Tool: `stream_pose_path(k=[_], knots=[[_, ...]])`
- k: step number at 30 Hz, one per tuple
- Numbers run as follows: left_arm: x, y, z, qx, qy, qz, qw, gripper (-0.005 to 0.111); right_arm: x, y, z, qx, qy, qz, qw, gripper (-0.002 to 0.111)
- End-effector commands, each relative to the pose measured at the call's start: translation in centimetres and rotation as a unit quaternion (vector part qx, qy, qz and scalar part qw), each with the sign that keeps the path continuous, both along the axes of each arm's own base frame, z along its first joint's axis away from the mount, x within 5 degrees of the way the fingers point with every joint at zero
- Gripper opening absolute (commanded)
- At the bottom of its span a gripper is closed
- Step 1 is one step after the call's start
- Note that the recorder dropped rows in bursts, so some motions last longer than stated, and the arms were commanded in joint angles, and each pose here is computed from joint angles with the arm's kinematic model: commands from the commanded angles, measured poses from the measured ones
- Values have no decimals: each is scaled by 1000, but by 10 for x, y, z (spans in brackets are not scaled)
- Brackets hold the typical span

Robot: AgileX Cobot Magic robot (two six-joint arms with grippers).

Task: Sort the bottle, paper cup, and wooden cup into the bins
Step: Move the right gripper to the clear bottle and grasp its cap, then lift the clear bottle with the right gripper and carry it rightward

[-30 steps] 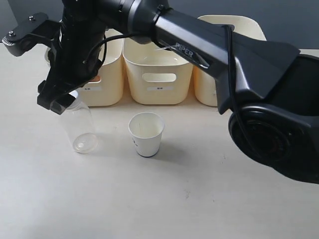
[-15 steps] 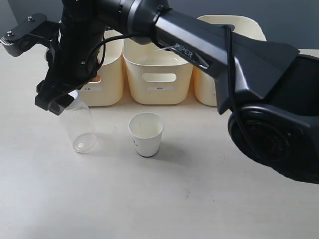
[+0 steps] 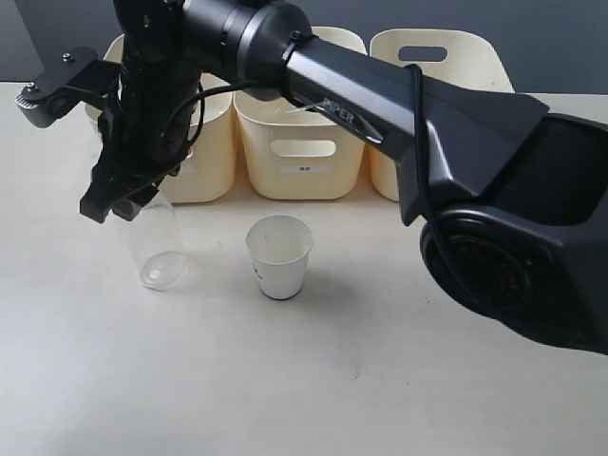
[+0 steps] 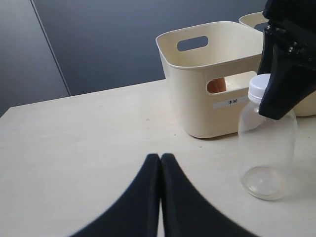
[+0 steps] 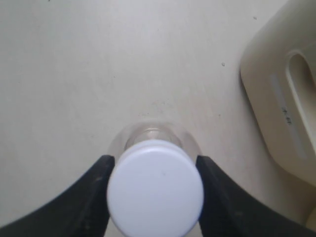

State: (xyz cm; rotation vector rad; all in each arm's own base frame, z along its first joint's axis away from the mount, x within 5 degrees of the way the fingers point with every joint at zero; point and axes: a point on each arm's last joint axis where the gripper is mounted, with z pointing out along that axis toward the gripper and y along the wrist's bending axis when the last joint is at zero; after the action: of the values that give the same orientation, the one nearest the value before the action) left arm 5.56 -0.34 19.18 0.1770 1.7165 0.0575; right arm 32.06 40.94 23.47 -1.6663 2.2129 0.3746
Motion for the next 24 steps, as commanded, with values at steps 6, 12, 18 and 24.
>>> stream_pose_path(k=[6, 12, 18, 24], knots=[[0, 0, 0, -2, -1, -2, 1000, 0, 2, -3, 0, -12, -15, 15, 1000, 1], [0, 0, 0, -2, -1, -2, 1000, 0, 1, -4, 6, -7, -19, 15, 1000, 1], [0, 0, 0, -2, -1, -2, 1000, 0, -4, -10, 38, 15, -40, 14, 999, 1], [0, 0, 0, -2, -1, -2, 1000, 0, -10, -21, 73, 33, -73, 11, 997, 1]])
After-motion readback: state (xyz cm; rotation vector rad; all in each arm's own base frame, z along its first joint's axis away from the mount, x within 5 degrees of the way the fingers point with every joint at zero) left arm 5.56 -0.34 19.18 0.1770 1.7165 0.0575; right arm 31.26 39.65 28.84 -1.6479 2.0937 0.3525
